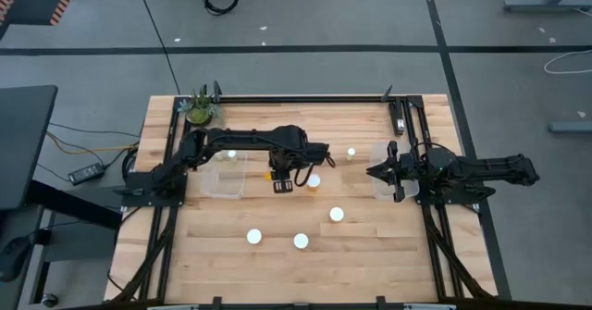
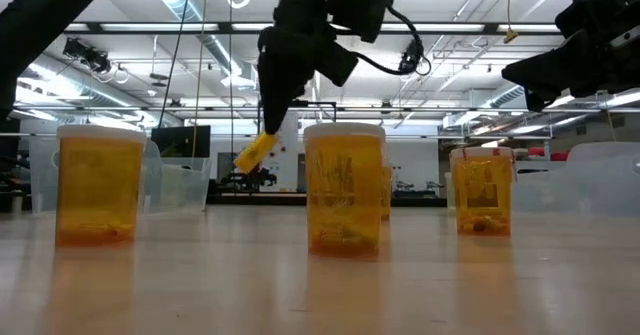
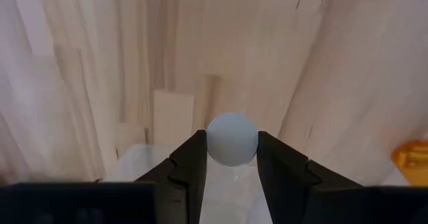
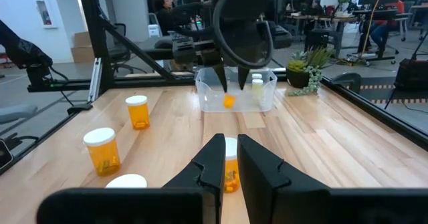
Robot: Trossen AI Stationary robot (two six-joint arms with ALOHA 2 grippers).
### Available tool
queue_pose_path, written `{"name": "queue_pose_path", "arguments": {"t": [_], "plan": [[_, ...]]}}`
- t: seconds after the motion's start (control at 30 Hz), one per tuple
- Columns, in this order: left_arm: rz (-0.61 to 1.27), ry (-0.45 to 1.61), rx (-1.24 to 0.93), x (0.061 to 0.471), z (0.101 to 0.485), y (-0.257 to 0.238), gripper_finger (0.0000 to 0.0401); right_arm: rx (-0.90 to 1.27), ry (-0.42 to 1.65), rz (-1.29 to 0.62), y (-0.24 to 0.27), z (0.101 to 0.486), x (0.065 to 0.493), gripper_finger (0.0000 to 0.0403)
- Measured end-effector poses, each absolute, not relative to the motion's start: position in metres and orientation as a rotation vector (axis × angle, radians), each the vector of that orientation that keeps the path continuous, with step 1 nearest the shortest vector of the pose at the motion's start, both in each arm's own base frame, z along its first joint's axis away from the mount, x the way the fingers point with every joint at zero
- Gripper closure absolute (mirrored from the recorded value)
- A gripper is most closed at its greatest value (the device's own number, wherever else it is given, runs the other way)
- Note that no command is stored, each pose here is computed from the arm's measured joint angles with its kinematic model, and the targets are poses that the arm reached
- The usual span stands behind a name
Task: Pick and place medicine bottles into bin by pill shape (circle, oval)
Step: Put the small orange pill bottle into the left transparent bin
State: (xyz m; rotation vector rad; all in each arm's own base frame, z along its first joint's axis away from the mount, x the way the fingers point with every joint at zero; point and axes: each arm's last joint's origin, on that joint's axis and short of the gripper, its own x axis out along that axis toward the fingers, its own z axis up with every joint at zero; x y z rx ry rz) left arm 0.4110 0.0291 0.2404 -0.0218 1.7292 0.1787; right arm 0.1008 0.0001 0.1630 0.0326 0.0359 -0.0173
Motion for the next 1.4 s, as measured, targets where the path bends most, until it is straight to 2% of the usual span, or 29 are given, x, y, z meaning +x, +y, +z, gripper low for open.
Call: {"name": "queue_pose_path", "arguments": {"t": [0.37,0.63,1.07,1.4], "plan": [[0.352,1.669,-0.044,0.354,0.266,0.021,0.0271,0.033,0.035,-0.017,0.0,0.163,0.101,0.0357],[0.453,1.544,-0.12,0.307,0.267,0.02,0.0273,0.032,0.035,-0.017,0.0,0.163,0.101,0.0357],[0.545,1.396,-0.216,0.239,0.243,0.018,0.0272,0.033,0.037,-0.017,0.0,0.163,0.101,0.0357],[0.604,1.264,-0.309,0.189,0.204,0.015,0.0272,0.032,0.055,-0.017,0.0,0.162,0.102,0.0357]]}}
